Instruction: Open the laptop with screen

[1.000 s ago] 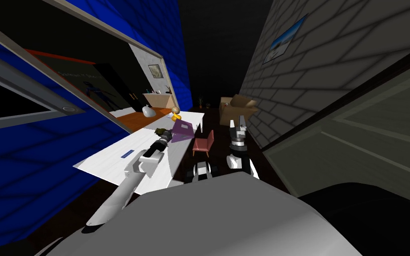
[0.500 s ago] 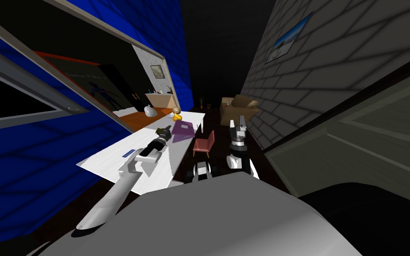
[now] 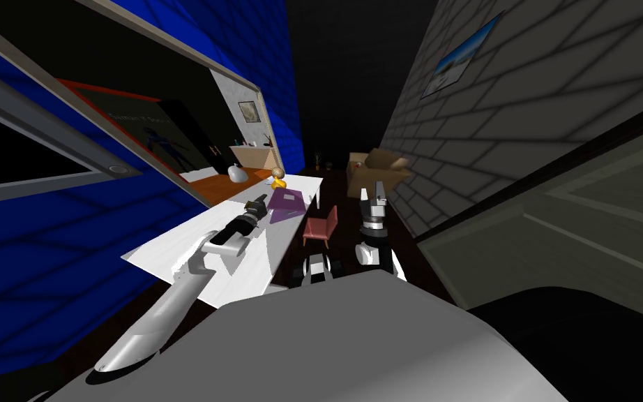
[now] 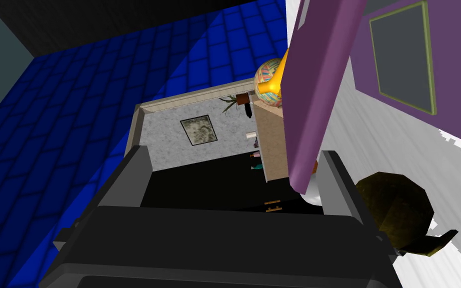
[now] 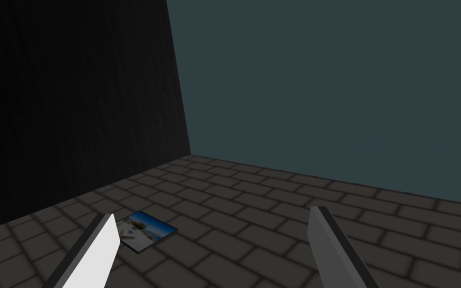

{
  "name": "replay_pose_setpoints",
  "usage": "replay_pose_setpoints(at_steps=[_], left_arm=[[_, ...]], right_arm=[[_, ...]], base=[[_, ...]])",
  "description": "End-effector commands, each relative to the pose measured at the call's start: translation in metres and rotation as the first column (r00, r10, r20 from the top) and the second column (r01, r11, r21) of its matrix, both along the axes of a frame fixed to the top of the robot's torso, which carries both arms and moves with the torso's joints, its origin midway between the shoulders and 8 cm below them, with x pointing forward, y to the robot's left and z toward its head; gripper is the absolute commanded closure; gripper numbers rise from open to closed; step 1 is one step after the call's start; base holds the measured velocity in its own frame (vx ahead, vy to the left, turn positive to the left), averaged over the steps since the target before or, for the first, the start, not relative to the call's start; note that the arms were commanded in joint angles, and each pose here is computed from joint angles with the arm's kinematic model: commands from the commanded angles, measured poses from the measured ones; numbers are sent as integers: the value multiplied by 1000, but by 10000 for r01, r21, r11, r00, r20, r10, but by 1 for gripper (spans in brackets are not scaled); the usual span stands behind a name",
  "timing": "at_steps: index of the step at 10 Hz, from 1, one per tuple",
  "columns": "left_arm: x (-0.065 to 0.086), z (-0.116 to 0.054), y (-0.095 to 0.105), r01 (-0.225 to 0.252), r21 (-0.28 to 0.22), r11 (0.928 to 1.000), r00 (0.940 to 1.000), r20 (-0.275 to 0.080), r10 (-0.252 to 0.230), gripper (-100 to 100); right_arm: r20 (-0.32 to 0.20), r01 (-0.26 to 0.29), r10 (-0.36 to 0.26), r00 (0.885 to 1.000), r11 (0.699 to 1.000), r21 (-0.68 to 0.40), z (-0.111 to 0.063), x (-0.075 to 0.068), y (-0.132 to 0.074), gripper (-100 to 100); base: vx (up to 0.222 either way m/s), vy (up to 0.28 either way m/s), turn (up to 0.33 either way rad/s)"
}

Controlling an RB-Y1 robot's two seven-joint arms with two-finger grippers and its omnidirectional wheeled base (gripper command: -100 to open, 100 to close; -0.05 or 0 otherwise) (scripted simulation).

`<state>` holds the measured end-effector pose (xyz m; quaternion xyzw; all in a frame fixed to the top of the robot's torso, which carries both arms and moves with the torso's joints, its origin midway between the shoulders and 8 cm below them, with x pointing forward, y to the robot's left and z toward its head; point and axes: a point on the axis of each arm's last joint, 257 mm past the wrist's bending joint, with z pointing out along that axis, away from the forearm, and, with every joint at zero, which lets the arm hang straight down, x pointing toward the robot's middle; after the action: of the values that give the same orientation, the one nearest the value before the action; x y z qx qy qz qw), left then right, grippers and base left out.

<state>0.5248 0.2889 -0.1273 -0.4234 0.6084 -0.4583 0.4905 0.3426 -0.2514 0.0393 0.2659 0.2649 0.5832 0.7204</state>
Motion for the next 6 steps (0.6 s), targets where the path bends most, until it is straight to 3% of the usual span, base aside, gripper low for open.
replay_pose_setpoints(at_steps=[1,6], left_arm=[[0,0,0,-8,-6,10000,10000,-30,7,0],[-1,-2,0,-17,-6,10000,10000,-71,17,0]], right_arm=[[0,0,0,10000,10000,0,0,0,0,0],[0,0,0,10000,10000,0,0,0,0,0]], base=[[0,0,0],[0,0,0]])
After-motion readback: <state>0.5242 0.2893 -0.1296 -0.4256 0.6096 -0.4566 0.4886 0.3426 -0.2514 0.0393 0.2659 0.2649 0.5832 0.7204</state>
